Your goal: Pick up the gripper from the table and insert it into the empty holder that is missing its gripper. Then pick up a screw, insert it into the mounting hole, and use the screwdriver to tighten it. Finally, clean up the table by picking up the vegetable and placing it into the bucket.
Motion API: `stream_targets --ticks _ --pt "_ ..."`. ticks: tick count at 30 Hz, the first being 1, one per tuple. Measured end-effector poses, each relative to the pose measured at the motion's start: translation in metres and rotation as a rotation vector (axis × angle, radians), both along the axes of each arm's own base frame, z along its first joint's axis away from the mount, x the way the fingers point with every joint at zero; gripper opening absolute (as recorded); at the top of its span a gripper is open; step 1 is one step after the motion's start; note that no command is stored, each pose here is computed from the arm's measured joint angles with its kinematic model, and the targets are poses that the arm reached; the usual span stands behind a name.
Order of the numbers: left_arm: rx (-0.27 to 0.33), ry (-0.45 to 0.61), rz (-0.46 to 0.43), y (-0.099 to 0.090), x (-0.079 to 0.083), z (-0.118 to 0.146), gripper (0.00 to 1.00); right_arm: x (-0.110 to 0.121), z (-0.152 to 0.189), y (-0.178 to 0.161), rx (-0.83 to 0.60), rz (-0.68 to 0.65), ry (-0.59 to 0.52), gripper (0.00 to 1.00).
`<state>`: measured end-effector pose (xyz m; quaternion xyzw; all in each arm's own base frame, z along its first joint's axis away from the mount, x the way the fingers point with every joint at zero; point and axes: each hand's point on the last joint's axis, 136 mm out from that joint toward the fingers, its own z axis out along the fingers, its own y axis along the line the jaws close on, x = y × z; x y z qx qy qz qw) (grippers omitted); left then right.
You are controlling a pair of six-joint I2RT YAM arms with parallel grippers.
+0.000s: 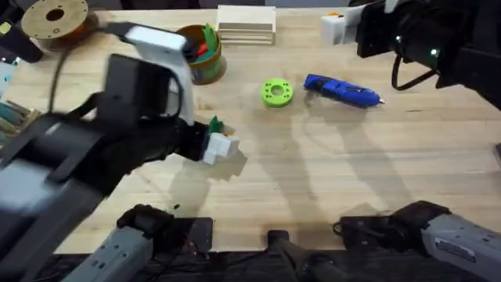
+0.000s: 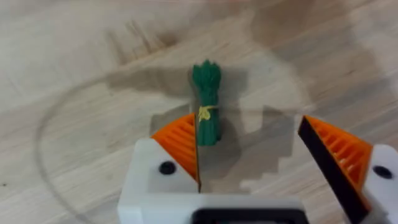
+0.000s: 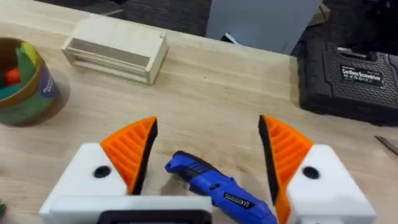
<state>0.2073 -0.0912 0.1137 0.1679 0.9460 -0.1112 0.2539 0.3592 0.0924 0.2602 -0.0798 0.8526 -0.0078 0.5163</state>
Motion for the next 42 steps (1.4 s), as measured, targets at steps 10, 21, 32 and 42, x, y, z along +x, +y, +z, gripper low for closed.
stream_targets --ticks 10,21,32,42 --pt "0.099 0.285 0.016 0.003 0.001 -0.064 0.987 0.0 0.0 0.0 0.0 0.0 0.0 0.94" --pt "0.082 0.232 0.024 -0.005 0.027 -0.06 0.987 0.0 0.0 0.0 0.0 0.0 0.0 0.94" --pt "0.087 0.222 0.027 -0.005 0.032 -0.061 0.987 0.003 -0.009 0.001 -0.009 0.0 0.024 0.95" --pt "0.117 0.263 0.036 -0.002 0.032 -0.074 0.922 0.003 -0.009 0.001 -0.009 0.0 0.024 0.955"
